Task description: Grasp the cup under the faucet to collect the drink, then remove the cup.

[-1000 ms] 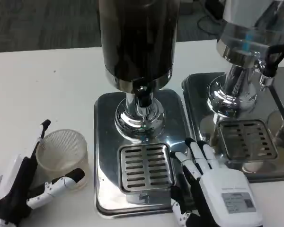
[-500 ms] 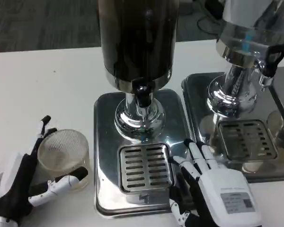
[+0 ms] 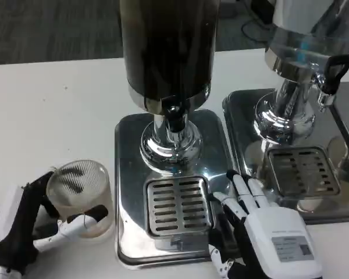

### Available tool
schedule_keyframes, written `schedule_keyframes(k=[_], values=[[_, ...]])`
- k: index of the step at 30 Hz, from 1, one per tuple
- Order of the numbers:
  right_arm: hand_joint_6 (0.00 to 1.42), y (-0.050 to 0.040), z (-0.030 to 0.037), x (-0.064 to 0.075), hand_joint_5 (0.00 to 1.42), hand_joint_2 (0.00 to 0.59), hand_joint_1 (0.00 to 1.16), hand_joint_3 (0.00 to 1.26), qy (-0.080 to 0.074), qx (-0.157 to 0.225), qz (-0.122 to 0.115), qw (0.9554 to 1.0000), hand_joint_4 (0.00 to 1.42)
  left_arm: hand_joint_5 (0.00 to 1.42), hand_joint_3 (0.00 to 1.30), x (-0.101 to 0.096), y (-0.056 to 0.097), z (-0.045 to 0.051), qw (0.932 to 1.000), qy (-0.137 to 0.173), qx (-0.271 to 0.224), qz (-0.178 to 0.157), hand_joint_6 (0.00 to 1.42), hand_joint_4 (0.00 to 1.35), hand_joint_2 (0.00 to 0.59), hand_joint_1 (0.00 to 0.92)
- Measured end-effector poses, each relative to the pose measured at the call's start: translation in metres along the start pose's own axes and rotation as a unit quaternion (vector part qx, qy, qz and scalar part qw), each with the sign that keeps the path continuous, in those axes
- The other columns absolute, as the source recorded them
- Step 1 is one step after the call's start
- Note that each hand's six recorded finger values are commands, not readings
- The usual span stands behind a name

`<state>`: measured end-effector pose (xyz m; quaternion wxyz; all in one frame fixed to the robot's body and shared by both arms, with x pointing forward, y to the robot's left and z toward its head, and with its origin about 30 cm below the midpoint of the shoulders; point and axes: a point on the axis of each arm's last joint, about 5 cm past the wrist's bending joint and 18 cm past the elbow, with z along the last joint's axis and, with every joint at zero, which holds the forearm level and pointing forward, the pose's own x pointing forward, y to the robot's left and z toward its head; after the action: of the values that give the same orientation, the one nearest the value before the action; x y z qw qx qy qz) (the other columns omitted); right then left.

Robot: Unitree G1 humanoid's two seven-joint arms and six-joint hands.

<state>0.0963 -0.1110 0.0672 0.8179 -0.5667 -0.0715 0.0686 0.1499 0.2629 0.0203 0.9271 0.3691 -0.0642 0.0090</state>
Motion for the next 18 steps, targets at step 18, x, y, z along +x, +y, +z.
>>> schedule_keyframes(k=[18], values=[[0.27, -0.0033, -0.0061, -0.0001, 0.04, 0.514, 0.57, 0.27, 0.000, -0.011, 0.001, 0.9999, 0.02, 0.91, 0.52, -0.0071, -0.0093, 0.0033, 0.9980, -0.014, 0.024, 0.057, 1.19, 0.68, 0.090, 0.454]])
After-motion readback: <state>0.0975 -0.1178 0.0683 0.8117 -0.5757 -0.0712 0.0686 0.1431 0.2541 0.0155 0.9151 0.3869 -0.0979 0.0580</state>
